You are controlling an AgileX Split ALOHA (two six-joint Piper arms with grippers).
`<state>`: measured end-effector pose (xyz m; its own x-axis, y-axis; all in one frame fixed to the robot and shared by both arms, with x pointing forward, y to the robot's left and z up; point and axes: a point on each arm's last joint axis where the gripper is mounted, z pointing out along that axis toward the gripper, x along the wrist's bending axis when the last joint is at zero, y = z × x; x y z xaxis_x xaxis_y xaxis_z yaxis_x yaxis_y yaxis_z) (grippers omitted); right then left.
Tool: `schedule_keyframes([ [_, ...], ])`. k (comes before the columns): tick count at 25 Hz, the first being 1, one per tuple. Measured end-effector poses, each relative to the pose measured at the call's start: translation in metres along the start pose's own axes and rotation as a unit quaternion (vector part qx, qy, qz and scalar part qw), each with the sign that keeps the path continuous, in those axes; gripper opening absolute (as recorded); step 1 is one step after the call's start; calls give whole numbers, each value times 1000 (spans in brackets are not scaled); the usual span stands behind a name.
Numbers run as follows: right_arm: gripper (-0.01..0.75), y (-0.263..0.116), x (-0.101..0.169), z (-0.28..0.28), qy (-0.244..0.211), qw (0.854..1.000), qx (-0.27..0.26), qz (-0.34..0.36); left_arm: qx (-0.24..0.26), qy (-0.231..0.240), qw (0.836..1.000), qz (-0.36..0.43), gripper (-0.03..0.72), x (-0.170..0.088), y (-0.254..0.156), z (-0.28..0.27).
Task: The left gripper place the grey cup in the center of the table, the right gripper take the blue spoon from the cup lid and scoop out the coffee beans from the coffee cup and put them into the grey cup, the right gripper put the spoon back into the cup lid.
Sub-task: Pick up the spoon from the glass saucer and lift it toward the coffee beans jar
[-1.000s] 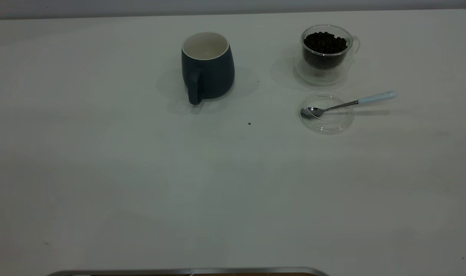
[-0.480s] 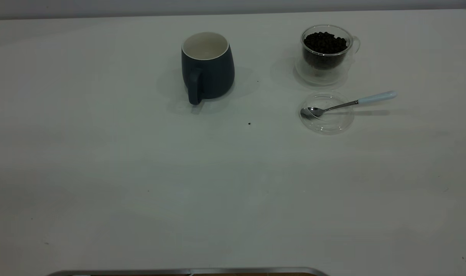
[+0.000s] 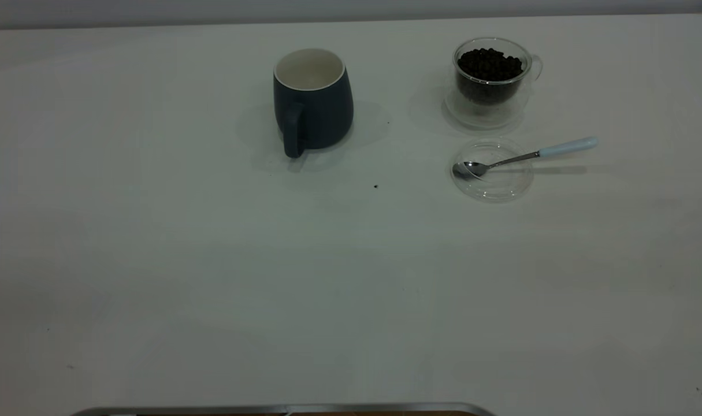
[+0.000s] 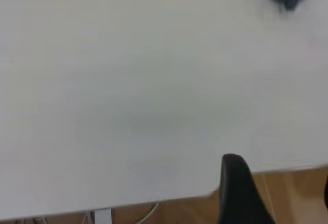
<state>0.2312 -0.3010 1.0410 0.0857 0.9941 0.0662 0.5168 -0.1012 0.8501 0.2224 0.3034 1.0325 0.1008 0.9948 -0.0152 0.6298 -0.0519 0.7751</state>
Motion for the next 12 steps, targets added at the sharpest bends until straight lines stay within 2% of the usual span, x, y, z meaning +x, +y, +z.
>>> schedule_keyframes([
  [8,528,0,0,0,2,1000,0,1,1,4,1000,-2,466,0,0,0],
  [12,528,8,5,0,24,1000,4,6,1,4,1000,-3,466,0,0,0],
])
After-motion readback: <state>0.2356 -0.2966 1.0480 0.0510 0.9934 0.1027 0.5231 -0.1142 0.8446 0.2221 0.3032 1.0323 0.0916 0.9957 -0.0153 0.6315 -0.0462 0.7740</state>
